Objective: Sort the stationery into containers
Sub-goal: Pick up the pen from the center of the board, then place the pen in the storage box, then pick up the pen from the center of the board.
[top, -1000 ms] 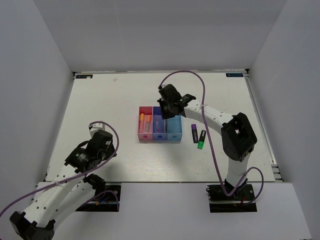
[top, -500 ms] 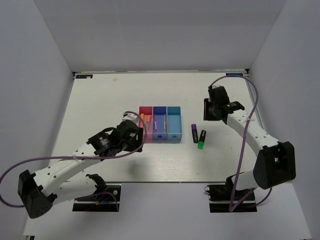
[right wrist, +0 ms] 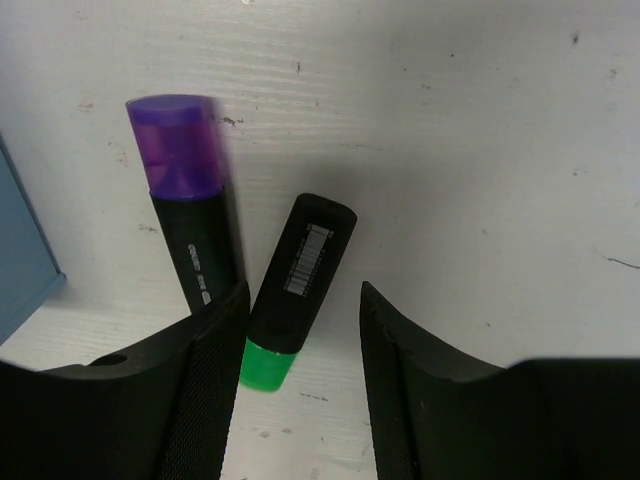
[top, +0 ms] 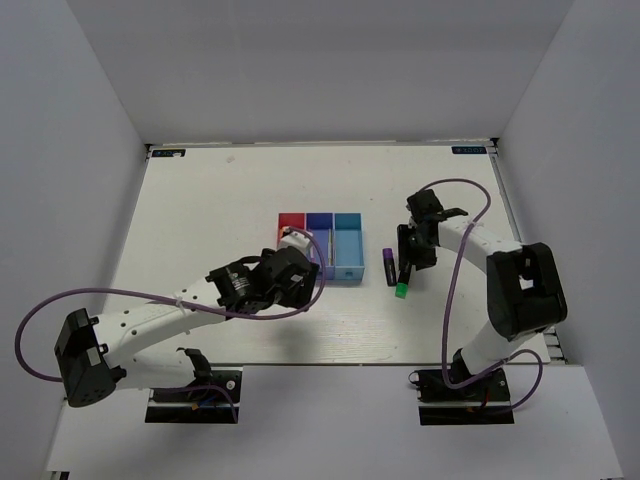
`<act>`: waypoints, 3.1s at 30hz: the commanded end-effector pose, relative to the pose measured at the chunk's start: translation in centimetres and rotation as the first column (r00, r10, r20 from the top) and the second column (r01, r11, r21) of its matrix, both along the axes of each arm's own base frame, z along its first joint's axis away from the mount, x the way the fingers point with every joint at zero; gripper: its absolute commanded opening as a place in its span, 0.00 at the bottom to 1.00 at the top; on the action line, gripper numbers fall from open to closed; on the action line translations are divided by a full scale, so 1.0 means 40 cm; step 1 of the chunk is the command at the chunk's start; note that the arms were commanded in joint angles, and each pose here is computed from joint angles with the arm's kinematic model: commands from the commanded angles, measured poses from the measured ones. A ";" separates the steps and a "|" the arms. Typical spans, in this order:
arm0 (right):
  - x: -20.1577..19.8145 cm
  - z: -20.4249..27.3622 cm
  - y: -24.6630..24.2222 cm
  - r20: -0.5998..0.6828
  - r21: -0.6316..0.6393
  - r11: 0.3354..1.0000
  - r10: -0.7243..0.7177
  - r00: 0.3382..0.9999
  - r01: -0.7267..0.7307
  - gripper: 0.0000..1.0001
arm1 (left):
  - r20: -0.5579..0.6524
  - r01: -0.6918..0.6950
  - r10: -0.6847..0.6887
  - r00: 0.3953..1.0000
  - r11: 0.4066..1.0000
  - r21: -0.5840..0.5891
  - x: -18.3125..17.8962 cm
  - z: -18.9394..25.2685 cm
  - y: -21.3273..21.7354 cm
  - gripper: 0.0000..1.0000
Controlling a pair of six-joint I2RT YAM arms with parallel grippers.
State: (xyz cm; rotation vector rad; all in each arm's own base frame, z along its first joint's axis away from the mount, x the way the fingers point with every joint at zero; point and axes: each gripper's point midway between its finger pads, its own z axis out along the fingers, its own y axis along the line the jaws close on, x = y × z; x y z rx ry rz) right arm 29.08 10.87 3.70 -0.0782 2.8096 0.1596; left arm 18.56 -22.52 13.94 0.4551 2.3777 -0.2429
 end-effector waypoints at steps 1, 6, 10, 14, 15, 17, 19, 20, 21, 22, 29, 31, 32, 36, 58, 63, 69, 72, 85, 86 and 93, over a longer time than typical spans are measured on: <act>0.043 0.012 0.031 0.014 0.042 0.999 -0.017 1.000 0.017 0.52 | 0.039 -0.020 0.021 0.999 0.999 -0.033 0.010 0.025 -0.003 0.84; 0.018 -0.034 0.016 -0.048 0.001 0.999 -0.033 0.998 0.033 0.50 | 0.038 -0.030 0.031 0.999 0.999 -0.040 -0.001 0.015 0.016 0.84; -0.009 -0.060 0.004 -0.088 -0.020 0.999 -0.043 0.995 0.042 0.41 | 0.039 -0.036 0.038 0.999 0.999 -0.038 -0.004 0.007 0.027 0.84; -0.028 -0.076 -0.003 -0.103 -0.035 0.999 -0.043 0.994 0.039 0.28 | 0.040 -0.039 0.041 0.998 0.998 -0.057 -0.011 0.005 0.032 0.84; -0.043 -0.084 -0.010 -0.121 -0.042 0.998 -0.046 0.992 0.041 0.25 | 0.039 -0.045 0.047 0.998 0.997 -0.055 -0.011 0.001 0.034 0.84; -0.040 -0.080 -0.004 -0.118 -0.031 0.999 -0.042 0.992 0.038 0.19 | 0.043 -0.046 0.049 0.998 0.997 -0.062 -0.013 0.001 0.039 0.84; -0.030 -0.057 -0.003 -0.098 -0.024 0.999 -0.030 0.995 0.028 0.16 | 0.041 -0.047 0.049 0.998 0.997 -0.062 -0.017 0.002 0.044 0.83; -0.017 -0.038 0.002 -0.072 -0.014 1.000 -0.019 0.997 0.019 0.14 | 0.040 -0.052 0.054 0.998 0.997 -0.066 -0.017 0.003 0.048 0.83; 0.003 -0.002 0.004 -0.019 -0.009 1.000 0.009 1.000 -0.009 0.12 | 0.038 -0.050 0.053 0.998 0.997 -0.062 -0.020 0.001 0.051 0.83; 0.016 0.033 0.008 0.025 0.006 1.000 0.018 1.000 -0.018 0.12 | 0.037 -0.050 0.053 0.998 0.997 -0.059 -0.022 -0.001 0.054 0.83; 0.109 0.282 0.135 0.251 0.196 0.960 0.147 0.957 -0.199 0.11 | 0.038 -0.055 0.058 0.998 0.996 -0.064 -0.022 0.004 0.053 0.83; 0.126 0.341 0.200 0.277 0.277 0.925 0.182 0.944 -0.259 0.10 | 0.035 -0.058 0.061 0.998 0.996 -0.064 -0.023 0.001 0.054 0.83; 0.132 0.332 0.221 0.260 0.298 0.917 0.189 0.947 -0.265 0.10 | 0.034 -0.065 0.067 0.997 0.996 -0.062 -0.021 -0.001 0.055 0.83; 0.169 0.355 0.340 0.283 0.375 0.863 0.241 0.928 -0.339 0.11 | 0.030 -0.077 0.079 0.996 0.995 -0.063 -0.023 0.000 0.061 0.83; 0.179 0.299 0.434 0.300 0.284 0.880 0.295 0.907 -0.380 0.45 | 0.044 -0.109 0.111 0.993 0.992 -0.058 -0.036 0.006 0.101 0.83; 0.175 0.330 0.284 0.384 0.083 0.961 0.212 0.899 -0.262 0.06 | 0.062 -0.122 0.126 0.990 0.991 -0.060 -0.041 0.012 0.127 0.82; 0.114 0.173 0.150 0.223 -0.066 0.980 0.197 0.955 -0.186 0.27 | 0.069 -0.122 0.126 0.990 0.991 -0.056 -0.046 -0.001 0.141 0.81; 0.095 0.098 0.143 0.132 -0.082 0.977 0.205 0.970 -0.196 0.47 | 0.066 -0.129 0.132 0.989 0.990 -0.051 -0.048 -0.005 0.146 0.81; 0.075 -0.050 0.134 -0.042 -0.125 0.965 0.225 0.973 -0.229 0.55 | 0.065 -0.145 0.147 0.987 0.989 -0.038 -0.058 -0.026 0.174 0.82; 0.063 -0.059 0.137 -0.062 -0.116 0.965 0.227 0.972 -0.233 0.54 | 0.068 -0.144 0.147 0.987 0.989 -0.042 -0.057 -0.025 0.172 0.82; 0.025 -0.084 0.121 -0.132 -0.080 0.974 0.202 0.971 -0.213 0.15 | 0.072 -0.147 0.150 0.986 0.988 -0.045 -0.057 -0.022 0.177 0.82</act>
